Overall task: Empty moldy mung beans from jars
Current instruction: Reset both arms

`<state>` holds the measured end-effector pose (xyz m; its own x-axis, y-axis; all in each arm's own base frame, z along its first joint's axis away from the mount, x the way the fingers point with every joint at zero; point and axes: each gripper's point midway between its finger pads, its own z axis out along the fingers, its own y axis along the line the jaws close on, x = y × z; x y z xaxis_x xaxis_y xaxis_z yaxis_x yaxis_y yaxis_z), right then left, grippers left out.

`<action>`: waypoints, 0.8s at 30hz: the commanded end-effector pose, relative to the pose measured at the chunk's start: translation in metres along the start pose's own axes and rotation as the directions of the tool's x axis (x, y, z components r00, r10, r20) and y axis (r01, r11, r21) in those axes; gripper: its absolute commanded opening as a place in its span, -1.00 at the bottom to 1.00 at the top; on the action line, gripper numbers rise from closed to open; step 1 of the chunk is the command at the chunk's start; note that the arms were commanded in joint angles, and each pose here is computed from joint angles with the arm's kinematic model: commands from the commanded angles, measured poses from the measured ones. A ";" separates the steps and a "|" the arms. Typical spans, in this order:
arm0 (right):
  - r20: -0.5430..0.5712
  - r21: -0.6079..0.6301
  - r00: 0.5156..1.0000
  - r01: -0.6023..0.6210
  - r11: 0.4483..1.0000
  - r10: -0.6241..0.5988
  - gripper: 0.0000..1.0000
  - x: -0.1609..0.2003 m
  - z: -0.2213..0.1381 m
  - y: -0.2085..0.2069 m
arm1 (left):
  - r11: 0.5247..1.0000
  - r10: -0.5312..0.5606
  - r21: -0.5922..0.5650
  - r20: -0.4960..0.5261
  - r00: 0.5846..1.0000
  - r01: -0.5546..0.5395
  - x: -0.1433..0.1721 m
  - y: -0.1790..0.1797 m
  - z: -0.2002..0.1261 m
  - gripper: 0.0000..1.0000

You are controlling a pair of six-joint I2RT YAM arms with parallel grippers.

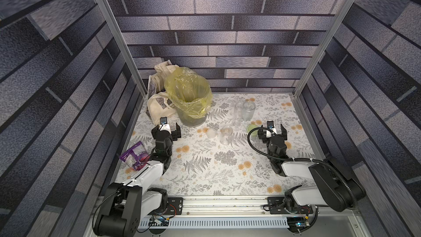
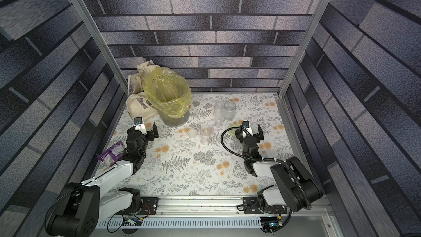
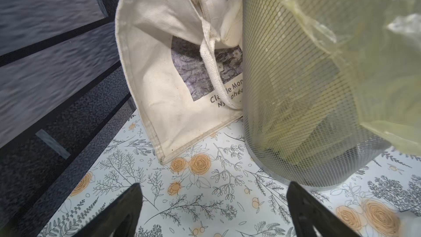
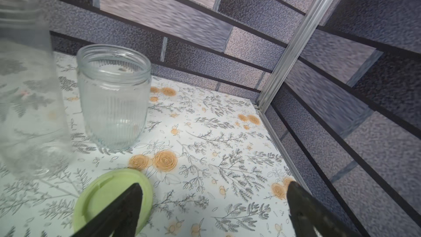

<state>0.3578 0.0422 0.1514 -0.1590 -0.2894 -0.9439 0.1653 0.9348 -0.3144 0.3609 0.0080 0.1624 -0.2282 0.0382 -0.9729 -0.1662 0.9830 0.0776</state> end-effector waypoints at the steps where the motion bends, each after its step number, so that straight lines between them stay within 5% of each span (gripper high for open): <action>1: -0.021 0.013 0.996 -0.089 0.996 0.089 1.00 0.016 0.005 -0.013 | 1.000 -0.014 0.013 0.059 0.998 0.014 -0.005 0.005 0.007 1.00; 13: -0.067 0.017 0.970 -0.232 0.973 0.233 1.00 0.044 0.020 -0.029 | 1.000 -0.016 0.017 -0.014 1.000 0.016 0.033 0.008 0.019 1.00; 24: -0.133 0.001 0.967 -0.220 0.976 0.218 1.00 0.055 0.037 -0.021 | 0.995 -0.073 -0.070 -0.094 0.993 0.067 0.060 0.024 0.046 1.00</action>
<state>0.3766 -0.0021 0.0988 -0.2573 -0.0718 -0.9637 0.1976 0.9723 -0.1252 0.3774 0.0332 0.0799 -0.3551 -0.0032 -0.9348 -0.1980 0.9776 0.0719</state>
